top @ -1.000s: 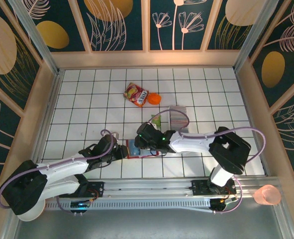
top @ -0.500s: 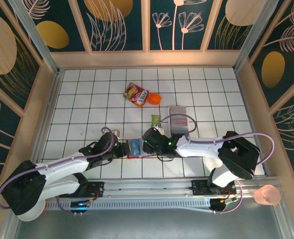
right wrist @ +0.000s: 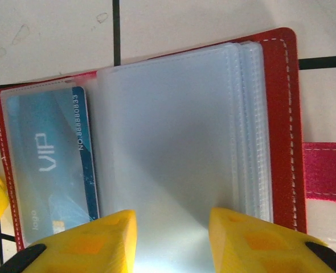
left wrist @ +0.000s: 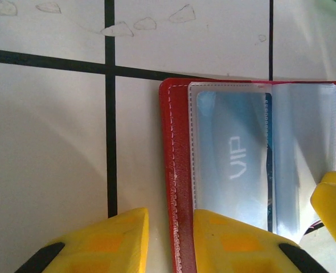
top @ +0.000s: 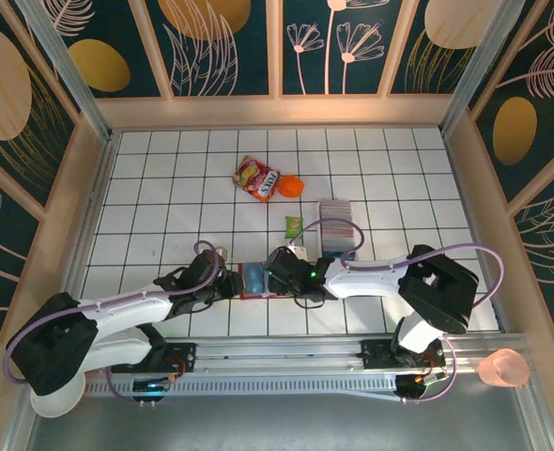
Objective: Put the credit cards into the card holder
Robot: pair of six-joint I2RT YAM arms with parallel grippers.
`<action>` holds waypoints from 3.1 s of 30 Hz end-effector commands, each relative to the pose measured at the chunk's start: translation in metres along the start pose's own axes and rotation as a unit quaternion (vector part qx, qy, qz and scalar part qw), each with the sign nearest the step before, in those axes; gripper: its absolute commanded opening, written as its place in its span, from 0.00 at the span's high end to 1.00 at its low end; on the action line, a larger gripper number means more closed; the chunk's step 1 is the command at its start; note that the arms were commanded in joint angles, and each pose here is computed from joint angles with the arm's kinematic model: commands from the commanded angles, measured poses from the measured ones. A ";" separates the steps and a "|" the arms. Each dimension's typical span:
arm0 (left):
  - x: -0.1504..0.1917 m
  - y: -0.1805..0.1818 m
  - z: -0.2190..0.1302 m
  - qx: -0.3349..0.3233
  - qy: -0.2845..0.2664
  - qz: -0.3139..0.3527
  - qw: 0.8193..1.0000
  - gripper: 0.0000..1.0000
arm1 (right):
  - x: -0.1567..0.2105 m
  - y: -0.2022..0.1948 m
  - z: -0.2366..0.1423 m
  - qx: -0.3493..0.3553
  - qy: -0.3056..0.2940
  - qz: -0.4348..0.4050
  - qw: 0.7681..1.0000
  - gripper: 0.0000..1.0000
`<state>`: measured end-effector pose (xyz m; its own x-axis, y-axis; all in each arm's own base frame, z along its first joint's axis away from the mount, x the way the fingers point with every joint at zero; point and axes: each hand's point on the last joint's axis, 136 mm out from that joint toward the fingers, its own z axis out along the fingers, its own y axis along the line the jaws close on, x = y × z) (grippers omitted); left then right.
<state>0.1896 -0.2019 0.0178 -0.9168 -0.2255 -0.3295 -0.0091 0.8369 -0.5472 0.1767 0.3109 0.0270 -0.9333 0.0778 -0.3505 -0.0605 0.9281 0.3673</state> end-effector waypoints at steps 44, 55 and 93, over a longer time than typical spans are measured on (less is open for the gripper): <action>0.002 0.012 -0.001 0.007 -0.025 -0.024 0.999 0.97 | -0.040 0.152 -0.074 -0.300 -0.108 0.026 0.947 0.62; -0.020 0.004 -0.021 0.017 -0.085 -0.036 0.996 0.85 | -0.088 0.096 -0.156 -0.205 -0.252 -0.094 0.941 0.61; -0.003 0.011 -0.007 0.008 -0.042 -0.019 0.999 0.82 | 0.015 0.027 -0.003 -0.059 0.013 0.037 0.997 0.53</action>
<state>0.1933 -0.1869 0.0215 -0.8704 -0.3202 -0.3741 -0.0551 0.8182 -0.5723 0.1589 0.3230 0.0315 -0.9446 0.1169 -0.3066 -0.0397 0.8868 0.4604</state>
